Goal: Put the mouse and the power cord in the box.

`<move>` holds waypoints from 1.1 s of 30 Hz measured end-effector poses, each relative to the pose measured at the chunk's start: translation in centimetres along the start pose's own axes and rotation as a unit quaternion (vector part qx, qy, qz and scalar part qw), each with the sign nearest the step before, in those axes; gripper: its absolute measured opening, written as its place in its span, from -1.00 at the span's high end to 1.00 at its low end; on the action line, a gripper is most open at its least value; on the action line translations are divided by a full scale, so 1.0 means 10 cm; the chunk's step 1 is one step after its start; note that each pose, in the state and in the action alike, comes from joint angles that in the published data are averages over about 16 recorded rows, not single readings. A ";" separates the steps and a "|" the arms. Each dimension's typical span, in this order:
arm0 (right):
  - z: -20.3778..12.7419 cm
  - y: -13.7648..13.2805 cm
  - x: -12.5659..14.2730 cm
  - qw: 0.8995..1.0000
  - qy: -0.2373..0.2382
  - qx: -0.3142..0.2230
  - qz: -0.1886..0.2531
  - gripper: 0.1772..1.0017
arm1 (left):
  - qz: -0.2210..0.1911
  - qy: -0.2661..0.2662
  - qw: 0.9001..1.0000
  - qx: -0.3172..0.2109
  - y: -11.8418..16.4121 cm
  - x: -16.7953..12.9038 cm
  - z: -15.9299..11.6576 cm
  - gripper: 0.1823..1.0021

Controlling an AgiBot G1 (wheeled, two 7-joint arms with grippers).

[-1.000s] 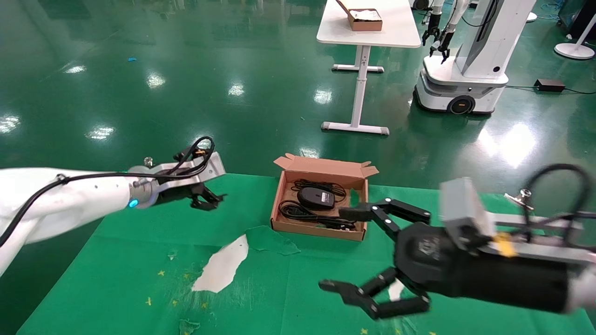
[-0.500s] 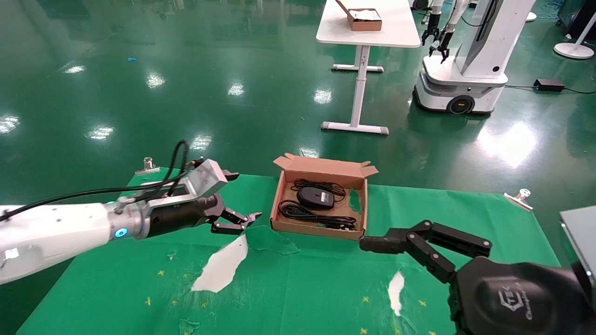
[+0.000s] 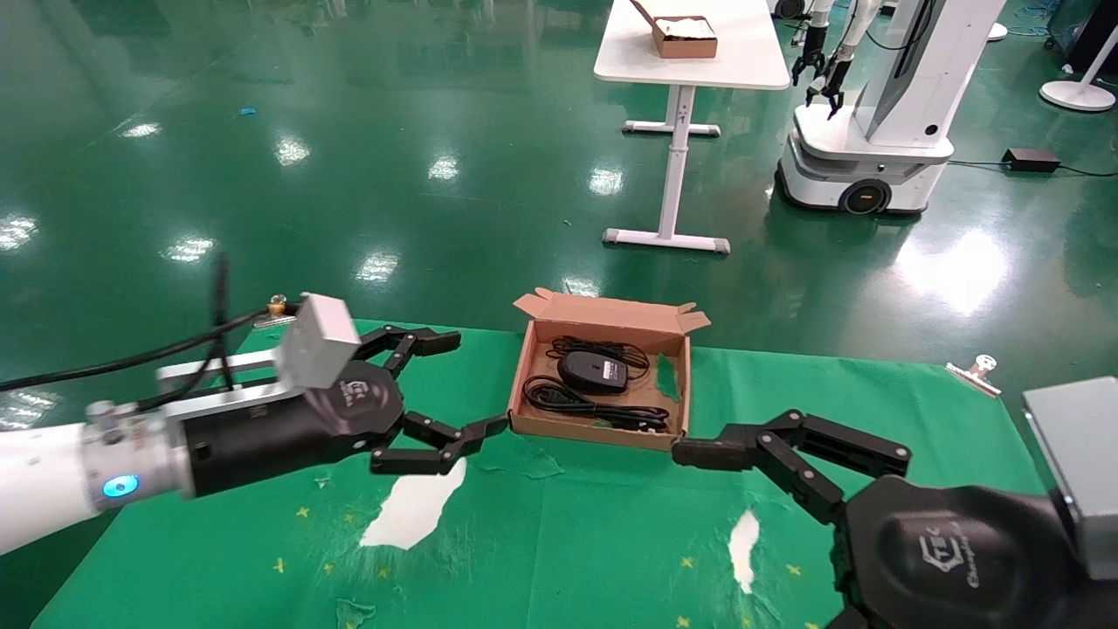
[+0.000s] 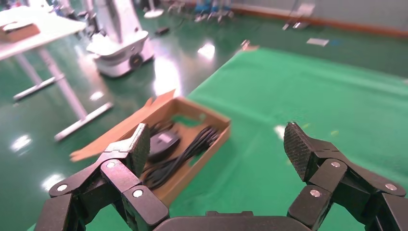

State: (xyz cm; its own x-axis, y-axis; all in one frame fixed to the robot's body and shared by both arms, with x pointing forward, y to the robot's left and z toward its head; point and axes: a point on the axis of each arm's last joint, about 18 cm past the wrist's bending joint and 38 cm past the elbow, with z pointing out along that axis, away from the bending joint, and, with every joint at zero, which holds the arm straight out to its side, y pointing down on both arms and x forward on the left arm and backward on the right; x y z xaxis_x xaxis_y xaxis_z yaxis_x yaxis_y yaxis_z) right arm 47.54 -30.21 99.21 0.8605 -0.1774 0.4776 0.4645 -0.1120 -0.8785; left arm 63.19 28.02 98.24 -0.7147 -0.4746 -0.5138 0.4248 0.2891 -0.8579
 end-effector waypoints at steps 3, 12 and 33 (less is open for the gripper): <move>0.00 0.00 0.00 1.000 0.000 0.000 0.000 -1.00 | -0.010 0.019 1.000 0.021 -0.10 0.12 -0.14 -1.00; 0.00 0.00 0.00 1.000 0.000 0.000 0.000 -1.00 | -0.023 0.085 0.994 0.069 -0.40 0.50 -0.57 -1.00; 0.00 0.00 0.00 1.000 0.000 0.000 0.000 -1.00 | -0.014 0.178 0.980 0.091 -0.73 1.05 -1.10 -1.00</move>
State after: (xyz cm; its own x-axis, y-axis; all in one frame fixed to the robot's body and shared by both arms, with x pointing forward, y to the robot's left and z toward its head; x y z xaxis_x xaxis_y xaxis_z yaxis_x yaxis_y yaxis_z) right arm 47.52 -30.23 99.20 0.8607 -0.1774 0.4772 0.4641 -0.1117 -0.8787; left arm 46.44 30.09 99.20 -0.8618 -0.1508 -0.4842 0.4719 0.1117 -0.8746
